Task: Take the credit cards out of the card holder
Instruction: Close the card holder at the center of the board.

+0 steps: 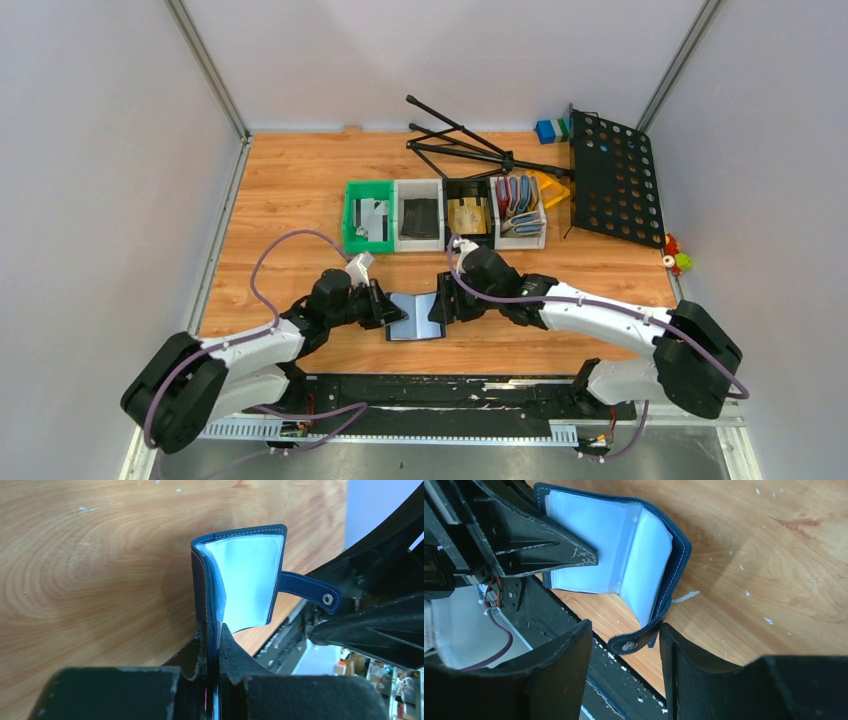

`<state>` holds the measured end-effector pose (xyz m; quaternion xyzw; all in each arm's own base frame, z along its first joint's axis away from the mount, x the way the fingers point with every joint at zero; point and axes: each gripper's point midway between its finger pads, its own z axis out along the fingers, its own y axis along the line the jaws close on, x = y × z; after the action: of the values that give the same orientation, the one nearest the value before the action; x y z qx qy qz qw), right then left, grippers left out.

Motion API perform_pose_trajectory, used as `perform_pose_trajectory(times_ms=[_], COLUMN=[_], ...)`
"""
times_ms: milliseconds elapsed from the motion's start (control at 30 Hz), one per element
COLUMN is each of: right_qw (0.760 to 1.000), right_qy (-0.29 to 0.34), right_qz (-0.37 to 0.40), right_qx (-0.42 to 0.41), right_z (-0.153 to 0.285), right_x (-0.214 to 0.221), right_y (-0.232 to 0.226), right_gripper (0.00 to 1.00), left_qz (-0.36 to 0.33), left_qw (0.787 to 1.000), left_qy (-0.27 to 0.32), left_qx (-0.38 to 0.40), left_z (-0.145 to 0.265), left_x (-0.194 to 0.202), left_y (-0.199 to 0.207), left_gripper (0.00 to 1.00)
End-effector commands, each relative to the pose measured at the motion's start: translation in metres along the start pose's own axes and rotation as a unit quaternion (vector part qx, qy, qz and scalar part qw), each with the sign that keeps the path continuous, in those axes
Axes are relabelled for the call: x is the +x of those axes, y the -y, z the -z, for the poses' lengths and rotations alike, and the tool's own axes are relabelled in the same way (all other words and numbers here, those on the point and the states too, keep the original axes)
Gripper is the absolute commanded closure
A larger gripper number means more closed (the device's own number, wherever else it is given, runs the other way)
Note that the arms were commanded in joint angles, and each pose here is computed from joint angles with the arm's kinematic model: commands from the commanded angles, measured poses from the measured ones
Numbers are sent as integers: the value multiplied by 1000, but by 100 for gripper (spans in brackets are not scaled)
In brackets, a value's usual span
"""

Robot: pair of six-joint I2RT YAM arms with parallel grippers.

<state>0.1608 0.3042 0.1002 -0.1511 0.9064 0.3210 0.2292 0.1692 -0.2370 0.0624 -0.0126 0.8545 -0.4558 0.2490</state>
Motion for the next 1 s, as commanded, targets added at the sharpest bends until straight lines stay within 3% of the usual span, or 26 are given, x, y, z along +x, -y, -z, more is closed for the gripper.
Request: perform_pose_trajectory(times_ms=[0,267,567,667,800,867,967], right_qw=[993,984,975,977,984,985,978], right_qy=[20,6,27,25,10,1,-5], right_qz=[-38,-49,-35,-37,-56,-66,-77], right_qx=[-114,-168,-217,-208,-166,-161,-193], right_z=[-16,-24,4,3,-12,-21,-28], right_x=[-13,-9,-23,-26,-21,-15,-12], right_y=[-12,-18,-42,-41,-21,-16,-22], right_gripper=[47,44,43,43,45,47,48], left_qz=[-46,-48,-51,-40,-38,-50,-71], left_qw=[999,999,998,999,999,999,996], left_qy=[28,-3,-21,-27,-18,-7,-5], left_qx=[3,3,-14,13,25,-5,-57], left_z=[-18,-36,-48,-51,-46,-38,-24], left_x=[-14,3,11,12,10,6,3], left_y=[-2,-10,-7,4,10,3,-10], left_gripper=[100,100,99,83,68,57,50])
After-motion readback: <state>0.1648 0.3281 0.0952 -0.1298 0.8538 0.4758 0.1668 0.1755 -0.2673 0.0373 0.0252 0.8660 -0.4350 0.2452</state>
